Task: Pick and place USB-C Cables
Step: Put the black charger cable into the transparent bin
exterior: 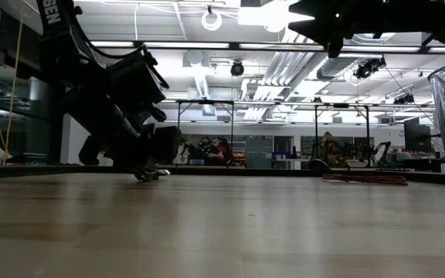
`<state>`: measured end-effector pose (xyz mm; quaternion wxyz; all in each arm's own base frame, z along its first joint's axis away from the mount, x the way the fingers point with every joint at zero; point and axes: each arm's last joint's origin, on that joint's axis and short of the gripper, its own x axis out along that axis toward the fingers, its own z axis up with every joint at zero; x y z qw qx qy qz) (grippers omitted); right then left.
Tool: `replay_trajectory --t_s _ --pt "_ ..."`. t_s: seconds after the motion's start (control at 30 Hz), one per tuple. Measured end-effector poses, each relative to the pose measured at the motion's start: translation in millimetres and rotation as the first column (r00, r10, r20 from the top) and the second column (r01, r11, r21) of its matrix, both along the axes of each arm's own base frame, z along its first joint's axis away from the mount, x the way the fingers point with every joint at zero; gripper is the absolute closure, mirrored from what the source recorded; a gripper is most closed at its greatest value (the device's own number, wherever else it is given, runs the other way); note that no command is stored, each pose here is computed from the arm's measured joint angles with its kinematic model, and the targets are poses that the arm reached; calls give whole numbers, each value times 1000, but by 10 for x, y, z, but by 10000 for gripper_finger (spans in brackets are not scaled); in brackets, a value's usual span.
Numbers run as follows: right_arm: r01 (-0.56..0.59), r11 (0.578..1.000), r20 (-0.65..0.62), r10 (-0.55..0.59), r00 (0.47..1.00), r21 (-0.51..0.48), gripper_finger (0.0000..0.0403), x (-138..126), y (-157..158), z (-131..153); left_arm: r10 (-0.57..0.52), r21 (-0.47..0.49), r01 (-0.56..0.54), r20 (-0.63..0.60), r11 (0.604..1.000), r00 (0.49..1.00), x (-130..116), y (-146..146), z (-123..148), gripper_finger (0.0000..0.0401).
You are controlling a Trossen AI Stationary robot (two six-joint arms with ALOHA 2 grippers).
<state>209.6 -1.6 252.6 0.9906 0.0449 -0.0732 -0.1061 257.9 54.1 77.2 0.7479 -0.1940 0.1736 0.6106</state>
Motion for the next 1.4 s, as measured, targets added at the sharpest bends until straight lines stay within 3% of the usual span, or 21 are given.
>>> replay_trajectory --t_s 0.33,0.73,0.97,1.1,1.23,1.4 --pt "0 1000 0 0 1000 0 213 0 1 0 -79 5 79 -1 997 997 12 -4 243 401" --pt "-4 1000 5 4 1000 22 213 0 1 0 -272 92 269 24 959 962 -117 -56 883 401" --pt "-14 1000 -14 14 1000 25 213 34 4 -40 -500 159 483 97 861 860 -265 -126 1325 401" --pt "-23 996 10 22 1000 83 213 74 6 -62 -600 267 557 115 786 792 -289 -259 1531 401" --pt "-26 994 27 24 999 102 213 140 7 -106 -672 374 597 107 710 733 -269 -416 1666 401" --pt "-31 994 61 25 998 106 213 234 10 -168 -701 460 584 129 669 701 -259 -518 1777 401"
